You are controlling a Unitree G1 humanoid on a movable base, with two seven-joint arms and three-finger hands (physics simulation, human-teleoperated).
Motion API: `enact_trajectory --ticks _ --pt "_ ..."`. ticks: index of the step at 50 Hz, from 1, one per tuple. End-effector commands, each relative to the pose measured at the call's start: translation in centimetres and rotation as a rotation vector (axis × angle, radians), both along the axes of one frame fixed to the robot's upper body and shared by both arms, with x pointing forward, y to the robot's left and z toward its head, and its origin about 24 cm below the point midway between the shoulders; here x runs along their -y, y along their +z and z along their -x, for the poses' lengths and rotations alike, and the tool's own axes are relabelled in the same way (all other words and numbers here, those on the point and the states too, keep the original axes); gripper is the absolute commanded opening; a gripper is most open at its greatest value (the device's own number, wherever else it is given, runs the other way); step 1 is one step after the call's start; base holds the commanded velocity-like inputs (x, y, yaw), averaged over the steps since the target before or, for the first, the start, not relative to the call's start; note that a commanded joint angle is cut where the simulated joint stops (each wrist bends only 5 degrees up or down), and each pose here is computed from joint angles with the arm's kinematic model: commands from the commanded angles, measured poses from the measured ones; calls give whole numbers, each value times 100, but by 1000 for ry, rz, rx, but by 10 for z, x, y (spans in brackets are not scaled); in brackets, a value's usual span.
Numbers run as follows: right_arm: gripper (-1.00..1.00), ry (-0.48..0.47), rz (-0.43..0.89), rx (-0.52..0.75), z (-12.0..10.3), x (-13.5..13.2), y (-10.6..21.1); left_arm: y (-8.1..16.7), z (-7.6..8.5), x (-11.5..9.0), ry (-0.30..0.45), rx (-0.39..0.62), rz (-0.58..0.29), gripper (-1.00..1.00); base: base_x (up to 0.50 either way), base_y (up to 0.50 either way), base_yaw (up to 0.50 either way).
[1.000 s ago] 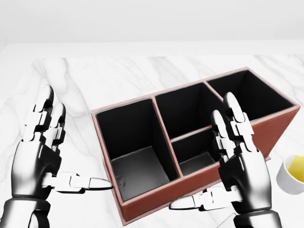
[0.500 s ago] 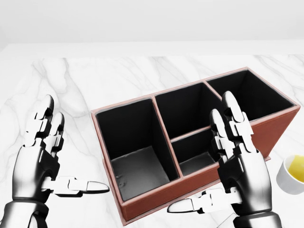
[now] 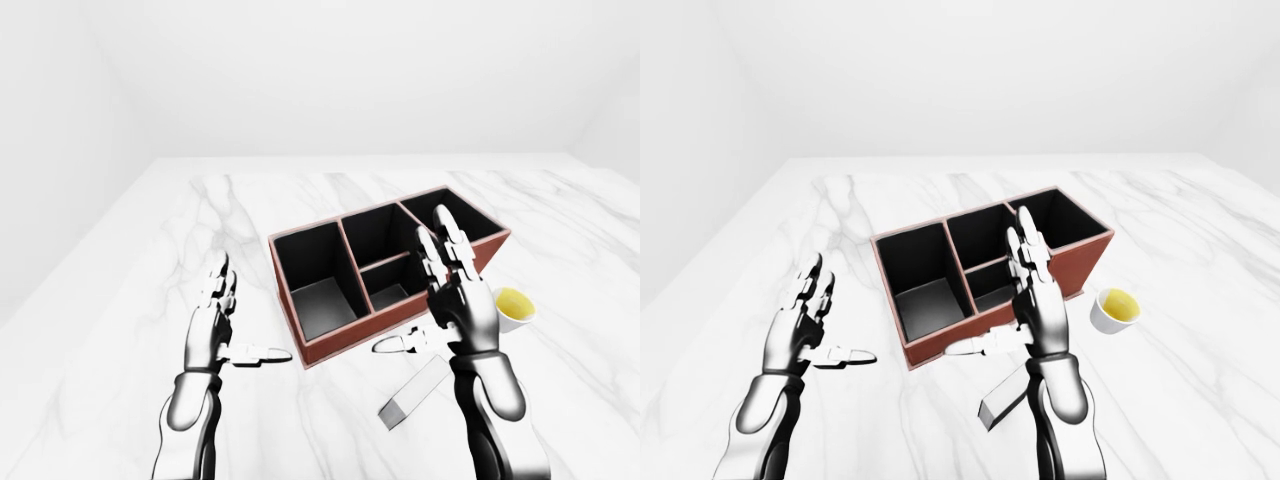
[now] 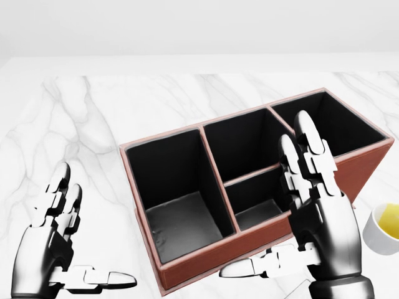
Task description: Pick up the book and place it in the front compartment of the caddy.
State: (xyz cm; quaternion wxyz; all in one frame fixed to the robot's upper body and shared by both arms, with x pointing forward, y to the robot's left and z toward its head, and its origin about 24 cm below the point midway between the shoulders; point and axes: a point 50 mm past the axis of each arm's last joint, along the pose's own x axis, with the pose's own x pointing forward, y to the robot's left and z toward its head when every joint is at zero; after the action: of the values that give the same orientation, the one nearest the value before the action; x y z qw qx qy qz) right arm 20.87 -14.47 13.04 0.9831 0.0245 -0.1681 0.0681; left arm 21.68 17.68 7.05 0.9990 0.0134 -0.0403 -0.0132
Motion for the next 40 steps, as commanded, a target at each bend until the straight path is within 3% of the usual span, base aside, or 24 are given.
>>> enact_trajectory --ticks 1,11,29,40 --pt "100 0 31 23 -2 1 5 -16 14 -1 -5 -61 -13 100 0 0 0" --pt "100 -14 106 124 4 1 26 -24 15 -4 7 -73 -13 100 0 0 0" --pt "100 -43 255 298 8 0 60 -11 16 -9 24 -65 3 100 0 0 0" --pt "100 -20 393 456 26 -6 88 0 17 -5 15 -22 -3 100 0 0 0"
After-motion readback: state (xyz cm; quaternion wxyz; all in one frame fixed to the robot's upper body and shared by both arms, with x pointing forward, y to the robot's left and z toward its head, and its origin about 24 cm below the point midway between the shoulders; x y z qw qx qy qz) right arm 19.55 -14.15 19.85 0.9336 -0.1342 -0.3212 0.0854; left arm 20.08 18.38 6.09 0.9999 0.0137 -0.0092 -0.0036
